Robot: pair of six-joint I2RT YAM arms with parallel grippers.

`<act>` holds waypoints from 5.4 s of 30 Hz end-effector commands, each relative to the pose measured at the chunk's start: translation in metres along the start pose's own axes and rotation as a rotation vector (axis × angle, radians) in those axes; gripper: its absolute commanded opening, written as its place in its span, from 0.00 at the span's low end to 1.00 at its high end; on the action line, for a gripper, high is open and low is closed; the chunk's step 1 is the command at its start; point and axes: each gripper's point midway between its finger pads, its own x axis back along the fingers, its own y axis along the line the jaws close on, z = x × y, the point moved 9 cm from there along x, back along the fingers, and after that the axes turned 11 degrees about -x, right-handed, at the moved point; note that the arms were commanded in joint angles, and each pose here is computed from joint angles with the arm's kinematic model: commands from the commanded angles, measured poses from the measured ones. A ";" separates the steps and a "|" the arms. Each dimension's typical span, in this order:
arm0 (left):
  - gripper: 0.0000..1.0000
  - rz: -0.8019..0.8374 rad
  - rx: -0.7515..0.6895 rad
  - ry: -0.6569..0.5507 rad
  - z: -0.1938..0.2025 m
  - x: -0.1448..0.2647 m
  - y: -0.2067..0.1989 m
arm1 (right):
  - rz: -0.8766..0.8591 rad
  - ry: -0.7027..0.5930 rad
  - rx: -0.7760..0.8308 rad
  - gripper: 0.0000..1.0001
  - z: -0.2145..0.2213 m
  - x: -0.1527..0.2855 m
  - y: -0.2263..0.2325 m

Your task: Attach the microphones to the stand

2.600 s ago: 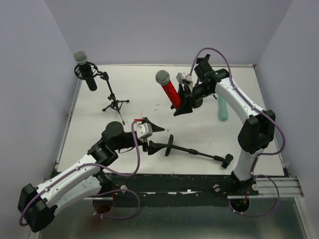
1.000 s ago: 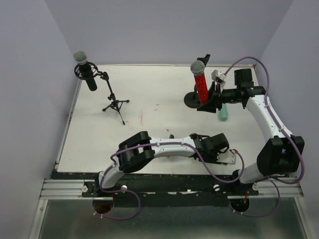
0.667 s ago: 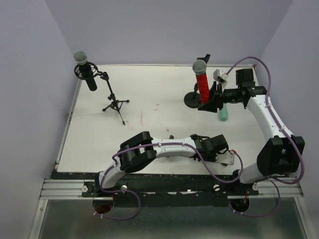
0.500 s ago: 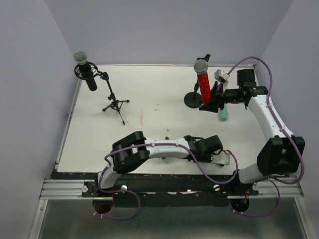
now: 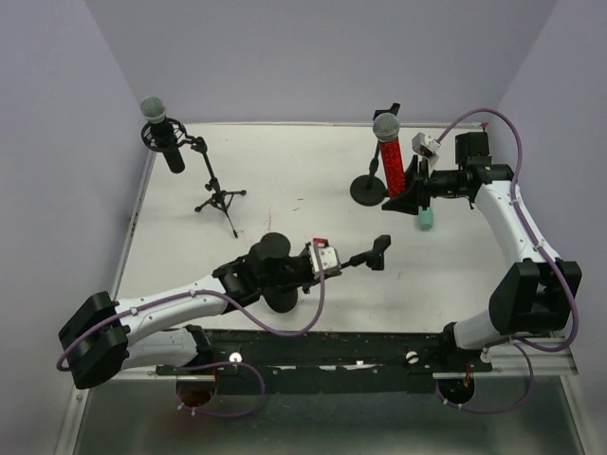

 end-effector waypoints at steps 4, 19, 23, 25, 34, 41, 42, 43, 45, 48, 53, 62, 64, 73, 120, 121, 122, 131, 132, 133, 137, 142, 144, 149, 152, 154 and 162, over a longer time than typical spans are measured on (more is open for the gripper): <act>0.00 0.072 0.040 -0.561 -0.059 0.002 0.043 | -0.020 -0.025 0.032 0.00 -0.007 0.002 0.006; 0.00 0.210 0.238 -0.688 -0.035 -0.057 0.050 | 0.004 -0.044 0.015 0.00 -0.002 0.014 0.000; 0.02 0.171 0.267 -0.608 -0.001 -0.062 0.042 | -0.004 -0.042 0.010 0.00 0.000 0.013 0.000; 0.05 0.151 0.271 -0.604 0.009 -0.059 0.039 | -0.007 -0.044 0.007 0.00 0.000 0.013 0.000; 0.29 0.057 0.271 -0.538 0.031 -0.030 0.022 | -0.009 -0.045 0.005 0.00 0.001 0.013 -0.001; 0.48 0.001 0.291 -0.423 0.038 -0.012 0.016 | -0.015 -0.046 0.015 0.00 0.001 0.013 0.002; 0.52 -0.017 0.289 -0.417 0.037 -0.009 0.016 | -0.015 -0.046 0.020 0.00 0.001 0.013 0.002; 0.56 -0.042 0.294 -0.403 0.036 -0.006 0.017 | -0.014 -0.044 0.018 0.00 0.002 0.013 0.002; 0.63 -0.086 0.304 -0.373 0.034 0.002 0.018 | -0.015 -0.041 0.035 0.00 0.002 0.013 0.004; 0.76 -0.154 0.311 -0.333 0.030 0.017 0.020 | -0.020 -0.041 0.045 0.00 0.004 0.014 0.006; 0.82 -0.237 0.369 -0.245 0.022 0.043 0.013 | -0.033 -0.042 0.052 0.00 0.006 0.013 0.006; 0.98 -0.448 0.605 -0.064 -0.020 0.075 -0.022 | -0.045 -0.048 0.036 0.00 0.008 0.012 0.005; 0.98 -0.475 0.657 -0.039 -0.029 0.075 -0.026 | -0.046 -0.048 0.033 0.00 0.008 0.011 0.005; 0.98 -0.734 0.557 -0.102 -0.017 0.025 -0.026 | -0.050 -0.052 0.038 0.00 0.007 0.011 0.008; 0.00 0.457 0.115 -0.414 -0.032 -0.033 0.067 | -0.043 -0.023 0.013 0.00 0.016 0.010 -0.001; 0.00 0.449 0.115 -0.414 -0.029 -0.037 0.069 | -0.043 -0.021 0.014 0.00 0.016 0.010 0.000; 0.00 0.438 0.116 -0.408 -0.024 -0.041 0.069 | -0.042 -0.021 0.012 0.00 0.016 0.010 -0.001; 0.17 0.269 0.093 -0.369 0.008 -0.036 0.058 | -0.045 -0.017 0.008 0.00 0.018 0.010 -0.002; 0.23 0.258 0.094 -0.361 0.012 -0.033 0.055 | -0.046 -0.016 0.008 0.00 0.019 0.010 -0.003; 0.32 0.244 0.094 -0.353 0.015 -0.030 0.052 | -0.048 -0.017 0.005 0.00 0.019 0.009 -0.003; 0.61 0.189 0.109 -0.330 0.024 -0.020 0.045 | -0.053 -0.012 0.003 0.00 0.020 0.008 -0.003; 0.84 0.045 0.098 -0.330 0.025 -0.002 0.042 | -0.053 -0.008 0.004 0.00 0.020 0.007 -0.003; 0.92 -0.021 0.091 -0.328 0.024 0.007 0.043 | -0.050 -0.007 0.005 0.00 0.020 0.008 -0.003; 0.98 -0.194 0.131 -0.277 0.021 0.036 0.041 | -0.047 -0.004 0.010 0.00 0.020 0.008 -0.003; 0.98 -0.290 0.211 -0.282 0.017 0.058 0.034 | -0.049 0.000 0.012 0.00 0.021 0.007 -0.002; 0.98 -0.323 0.283 -0.326 0.015 0.072 0.024 | -0.052 0.002 0.013 0.00 0.021 0.007 -0.002; 0.98 -0.478 0.434 -0.444 -0.007 0.086 -0.012 | -0.069 0.012 0.015 0.00 0.021 0.001 -0.001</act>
